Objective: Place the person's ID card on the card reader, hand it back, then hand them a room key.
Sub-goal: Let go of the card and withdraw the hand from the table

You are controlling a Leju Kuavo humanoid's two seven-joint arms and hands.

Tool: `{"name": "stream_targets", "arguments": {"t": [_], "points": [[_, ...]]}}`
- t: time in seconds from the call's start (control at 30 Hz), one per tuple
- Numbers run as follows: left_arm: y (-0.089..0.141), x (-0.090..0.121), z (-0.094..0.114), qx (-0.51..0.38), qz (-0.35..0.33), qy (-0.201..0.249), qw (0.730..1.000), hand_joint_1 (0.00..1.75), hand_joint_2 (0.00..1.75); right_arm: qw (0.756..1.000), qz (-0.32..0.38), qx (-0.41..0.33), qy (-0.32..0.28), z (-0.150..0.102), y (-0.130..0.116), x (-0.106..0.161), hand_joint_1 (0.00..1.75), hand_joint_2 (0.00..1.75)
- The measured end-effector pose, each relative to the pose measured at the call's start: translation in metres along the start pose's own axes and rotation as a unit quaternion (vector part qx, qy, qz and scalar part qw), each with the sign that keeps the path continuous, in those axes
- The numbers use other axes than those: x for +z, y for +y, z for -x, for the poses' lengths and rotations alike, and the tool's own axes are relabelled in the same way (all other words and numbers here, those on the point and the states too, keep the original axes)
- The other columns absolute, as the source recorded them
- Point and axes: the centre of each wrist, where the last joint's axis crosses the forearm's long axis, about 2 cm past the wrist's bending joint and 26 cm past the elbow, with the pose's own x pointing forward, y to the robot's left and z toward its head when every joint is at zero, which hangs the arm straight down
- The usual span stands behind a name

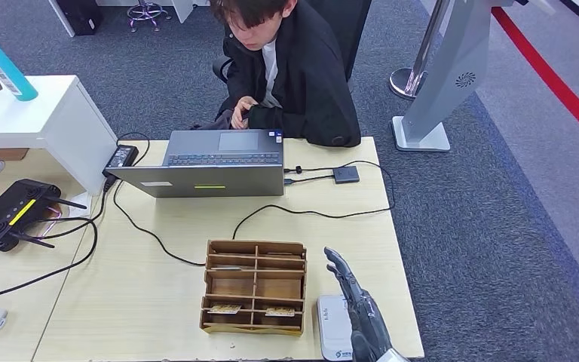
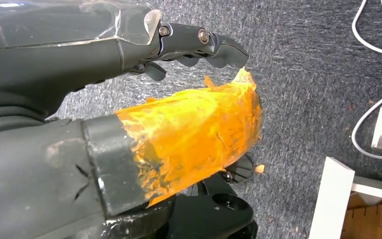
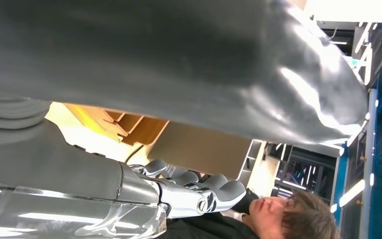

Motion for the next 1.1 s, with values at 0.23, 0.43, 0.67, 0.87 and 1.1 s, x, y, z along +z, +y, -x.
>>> {"name": "stream_targets", "arguments": {"t": [0.23,0.43,0.67,0.87,1.1], "points": [[0.0,0.001,0.002,0.0,-0.001,0.0,1.0,0.0,0.0,0.998,-0.003,-0.057,0.032,0.0,0.001,-0.001,0.0,0.0],[-0.001,0.001,0.002,0.001,-0.001,0.001,1.0,0.0,0.0,0.997,-0.03,-0.051,0.049,-0.003,-0.003,-0.022,0.0,0.0],[-0.001,0.001,0.002,0.006,-0.002,0.006,1.0,0.0,0.0,0.989,-0.072,-0.104,0.075,-0.015,-0.013,-0.072,0.0,0.0],[0.001,0.0,0.001,0.009,-0.005,0.009,1.0,0.0,0.0,0.979,-0.102,-0.146,0.095,-0.023,-0.018,-0.115,0.0,0.0],[0.004,0.0,0.003,0.009,-0.008,0.013,1.0,0.0,0.0,0.975,-0.133,-0.152,0.091,-0.026,-0.019,-0.139,0.0,0.0]]}}
